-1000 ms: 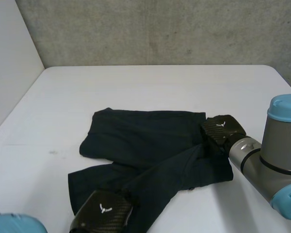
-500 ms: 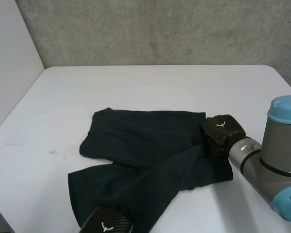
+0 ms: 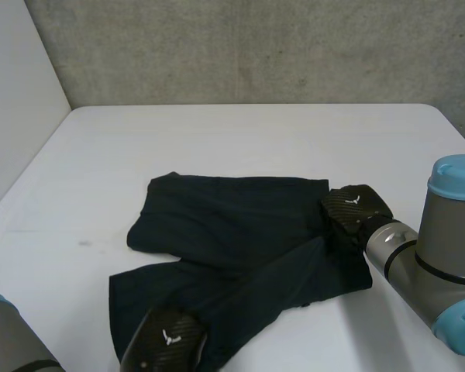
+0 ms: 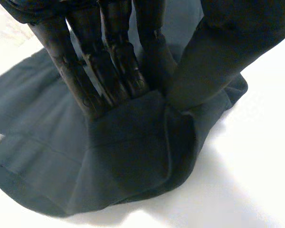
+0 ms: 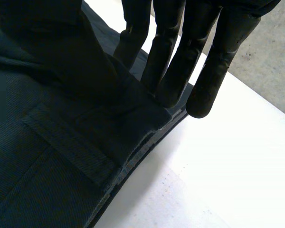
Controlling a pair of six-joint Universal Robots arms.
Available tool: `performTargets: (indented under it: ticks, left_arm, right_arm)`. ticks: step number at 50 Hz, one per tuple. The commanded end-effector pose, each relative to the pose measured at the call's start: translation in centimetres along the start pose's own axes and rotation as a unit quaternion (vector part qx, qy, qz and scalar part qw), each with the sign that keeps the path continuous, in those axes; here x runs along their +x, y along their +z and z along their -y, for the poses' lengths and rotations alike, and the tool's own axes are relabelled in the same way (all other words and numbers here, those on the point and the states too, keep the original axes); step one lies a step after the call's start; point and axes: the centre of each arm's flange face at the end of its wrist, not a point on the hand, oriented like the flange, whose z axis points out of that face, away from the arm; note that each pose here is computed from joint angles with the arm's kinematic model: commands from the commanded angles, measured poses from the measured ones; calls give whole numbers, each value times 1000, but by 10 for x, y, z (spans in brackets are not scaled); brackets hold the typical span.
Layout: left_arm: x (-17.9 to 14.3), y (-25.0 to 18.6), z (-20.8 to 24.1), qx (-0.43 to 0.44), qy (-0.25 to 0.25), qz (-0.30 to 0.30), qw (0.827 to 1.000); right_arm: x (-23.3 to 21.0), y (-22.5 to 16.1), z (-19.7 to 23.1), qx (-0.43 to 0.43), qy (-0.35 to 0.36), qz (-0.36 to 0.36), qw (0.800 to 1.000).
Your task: Fold the shorts.
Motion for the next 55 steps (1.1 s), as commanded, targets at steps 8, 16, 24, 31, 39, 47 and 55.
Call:
performTargets:
  ticks: [8,16,24,31,39,47,55]
  left_arm:
    - [-59,21,55,74,-47,116,989]
    - [-131,80,90,100,-48,172,979]
    - [-164,157,99,102,-20,163,981]
    - [-177,231,97,113,-25,177,978]
    - [-181,229,91,85,-54,163,982]
    - [-172,182,104,75,-117,117,983]
    - [-159,159,90,-29,-125,73,989]
  right_arm:
    - [1,1,3,6,-1,2,1000]
    - [3,5,17,29,-5,-1,1000]
    - [7,37,33,72,-13,-18,997]
    - [14,87,38,121,-31,-42,991]
    - [9,99,18,73,-72,-52,993]
    - [15,67,31,103,-44,-58,992]
    - [10,44,34,122,-41,-42,991]
